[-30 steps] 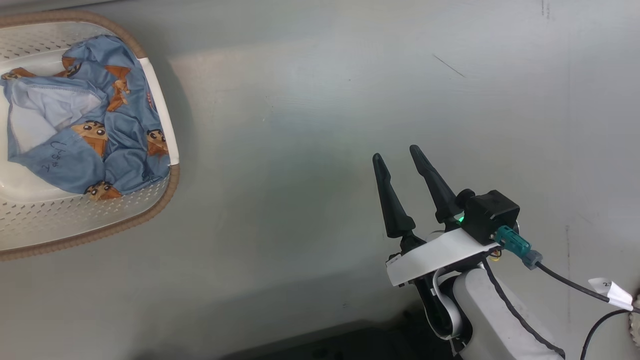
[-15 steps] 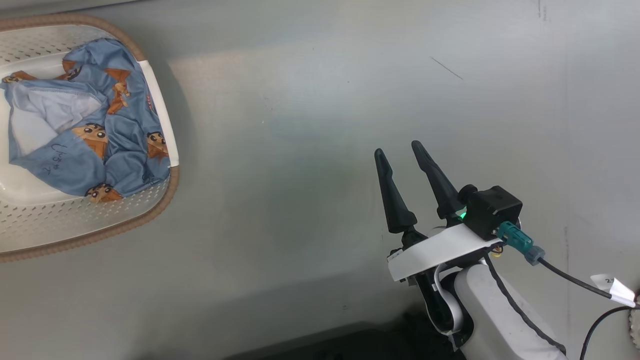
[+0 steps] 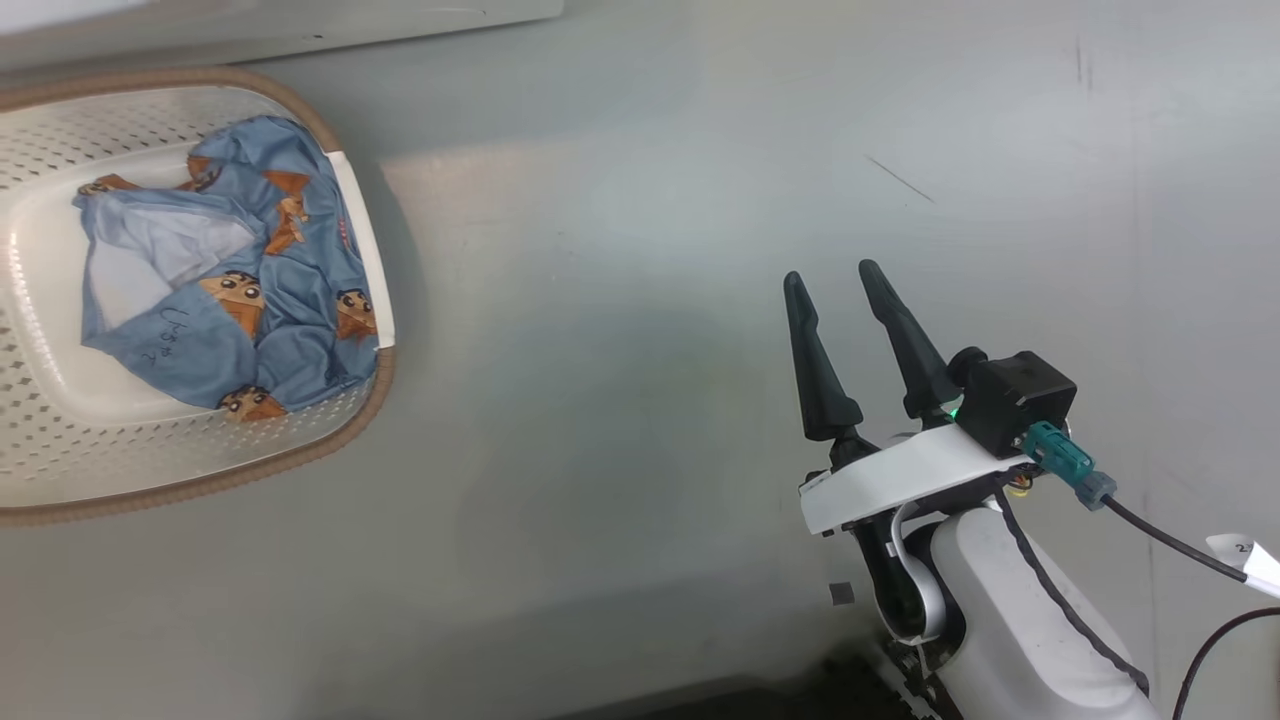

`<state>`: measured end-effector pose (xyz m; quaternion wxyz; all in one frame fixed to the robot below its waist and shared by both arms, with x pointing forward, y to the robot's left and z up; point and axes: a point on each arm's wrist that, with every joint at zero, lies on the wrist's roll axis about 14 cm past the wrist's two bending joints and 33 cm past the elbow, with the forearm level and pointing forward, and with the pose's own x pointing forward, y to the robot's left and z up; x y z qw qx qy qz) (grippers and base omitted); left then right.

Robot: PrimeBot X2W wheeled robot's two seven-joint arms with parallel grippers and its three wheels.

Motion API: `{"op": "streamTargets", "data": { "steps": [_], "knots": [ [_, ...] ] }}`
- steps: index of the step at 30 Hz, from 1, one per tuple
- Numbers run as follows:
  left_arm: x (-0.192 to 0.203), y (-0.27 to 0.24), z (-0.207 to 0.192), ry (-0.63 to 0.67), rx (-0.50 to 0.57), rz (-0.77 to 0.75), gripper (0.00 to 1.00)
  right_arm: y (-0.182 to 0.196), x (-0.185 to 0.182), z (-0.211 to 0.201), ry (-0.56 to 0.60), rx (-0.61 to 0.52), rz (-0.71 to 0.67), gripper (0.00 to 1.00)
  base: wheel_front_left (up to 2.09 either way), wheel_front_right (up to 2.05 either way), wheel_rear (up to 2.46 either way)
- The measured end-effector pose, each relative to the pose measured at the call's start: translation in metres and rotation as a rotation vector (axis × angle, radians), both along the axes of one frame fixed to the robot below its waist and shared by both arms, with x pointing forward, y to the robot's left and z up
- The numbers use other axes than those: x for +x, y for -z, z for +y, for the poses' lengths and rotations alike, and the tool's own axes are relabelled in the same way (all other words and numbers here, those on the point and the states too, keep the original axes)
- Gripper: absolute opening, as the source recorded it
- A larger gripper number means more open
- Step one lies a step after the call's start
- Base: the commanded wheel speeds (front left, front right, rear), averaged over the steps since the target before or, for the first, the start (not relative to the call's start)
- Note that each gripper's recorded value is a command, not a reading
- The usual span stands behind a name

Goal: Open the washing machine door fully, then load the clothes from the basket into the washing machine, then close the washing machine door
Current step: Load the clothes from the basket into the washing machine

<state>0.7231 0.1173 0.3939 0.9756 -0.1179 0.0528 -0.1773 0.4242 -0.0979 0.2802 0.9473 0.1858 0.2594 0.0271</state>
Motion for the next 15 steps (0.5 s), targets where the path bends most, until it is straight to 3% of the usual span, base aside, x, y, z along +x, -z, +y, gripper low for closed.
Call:
{"op": "streamTargets", "data": {
  "steps": [15],
  "knots": [
    [-0.046,0.002,0.013,-0.029,0.005,0.042,1.0,-0.024,0.013,0.006,-0.021,-0.006,-0.075,1.0,0.0,0.0,0.0]
  ]
}}
